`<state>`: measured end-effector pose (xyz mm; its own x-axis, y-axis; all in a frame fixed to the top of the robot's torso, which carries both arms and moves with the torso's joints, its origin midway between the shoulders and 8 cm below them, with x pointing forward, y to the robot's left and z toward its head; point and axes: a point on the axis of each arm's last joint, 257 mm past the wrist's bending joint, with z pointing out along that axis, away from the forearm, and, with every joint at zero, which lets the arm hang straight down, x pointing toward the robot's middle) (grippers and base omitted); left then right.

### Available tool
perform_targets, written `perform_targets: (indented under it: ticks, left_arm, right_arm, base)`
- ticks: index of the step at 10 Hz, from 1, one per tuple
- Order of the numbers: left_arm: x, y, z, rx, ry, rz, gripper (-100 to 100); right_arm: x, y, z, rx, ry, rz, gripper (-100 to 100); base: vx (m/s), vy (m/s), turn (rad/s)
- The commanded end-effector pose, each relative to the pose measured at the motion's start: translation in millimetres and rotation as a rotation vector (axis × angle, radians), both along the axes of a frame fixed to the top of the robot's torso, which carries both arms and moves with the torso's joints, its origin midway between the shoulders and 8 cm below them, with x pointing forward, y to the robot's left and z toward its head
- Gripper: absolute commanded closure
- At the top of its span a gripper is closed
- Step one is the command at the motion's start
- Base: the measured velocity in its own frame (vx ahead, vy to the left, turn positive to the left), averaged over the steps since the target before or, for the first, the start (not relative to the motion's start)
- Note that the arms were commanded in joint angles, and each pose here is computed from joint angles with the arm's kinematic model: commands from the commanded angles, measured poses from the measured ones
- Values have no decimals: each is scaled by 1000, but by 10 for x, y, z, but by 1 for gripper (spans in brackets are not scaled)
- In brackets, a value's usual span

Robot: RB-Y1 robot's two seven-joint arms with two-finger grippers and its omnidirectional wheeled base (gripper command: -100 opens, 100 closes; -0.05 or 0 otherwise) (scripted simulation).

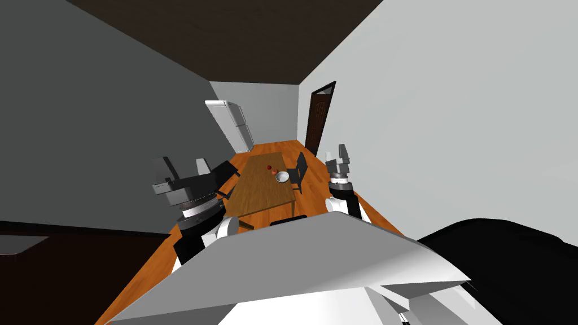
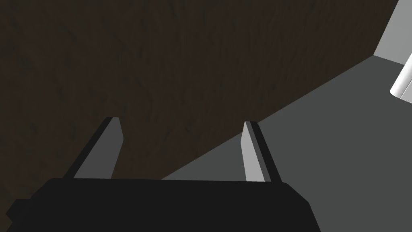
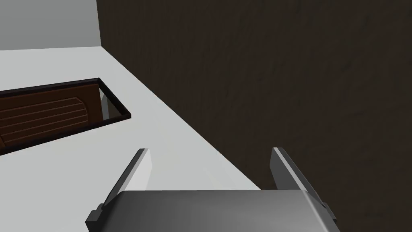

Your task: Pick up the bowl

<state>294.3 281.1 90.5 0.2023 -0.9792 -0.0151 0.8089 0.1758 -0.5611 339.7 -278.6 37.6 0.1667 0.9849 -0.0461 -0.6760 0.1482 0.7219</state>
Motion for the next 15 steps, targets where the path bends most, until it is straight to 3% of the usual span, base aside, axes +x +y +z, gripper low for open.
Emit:
perform_targets:
  ticks: [1, 4, 8, 9, 13, 14, 15]
  left_arm:
    - [0, 0, 0, 0, 0, 0, 0]
    - [0, 0, 0, 0, 0, 0, 0]
    - [0, 0, 0, 0, 0, 0, 0]
    - [0, 0, 0, 0, 0, 0, 0]
    - [0, 0, 0, 0, 0, 0, 0]
    - [0, 0, 0, 0, 0, 0, 0]
    - [0, 0, 0, 0, 0, 0, 0]
  right_arm:
    - [51, 7, -132, -36, 43, 11, -100]
    - [154, -14, -454, -100, 140, 23, -100]
    - [288, -105, -1122, -212, 330, 28, -100]
    - [288, -99, -1123, -222, 332, 33, -100]
    - [301, -274, -1974, -373, 563, 35, -100]
    - [300, -282, -1992, -385, 569, 38, -100]
    - [271, -347, -2233, -426, 633, 38, -100]
  base:
    - [-9, 11, 156]
    - [-22, 15, 183]
    - [-36, 32, 264]
    - [-14, 23, 104]
    - [-20, 48, 337]
    - [-12, 43, 110]
    - [-21, 43, 320]
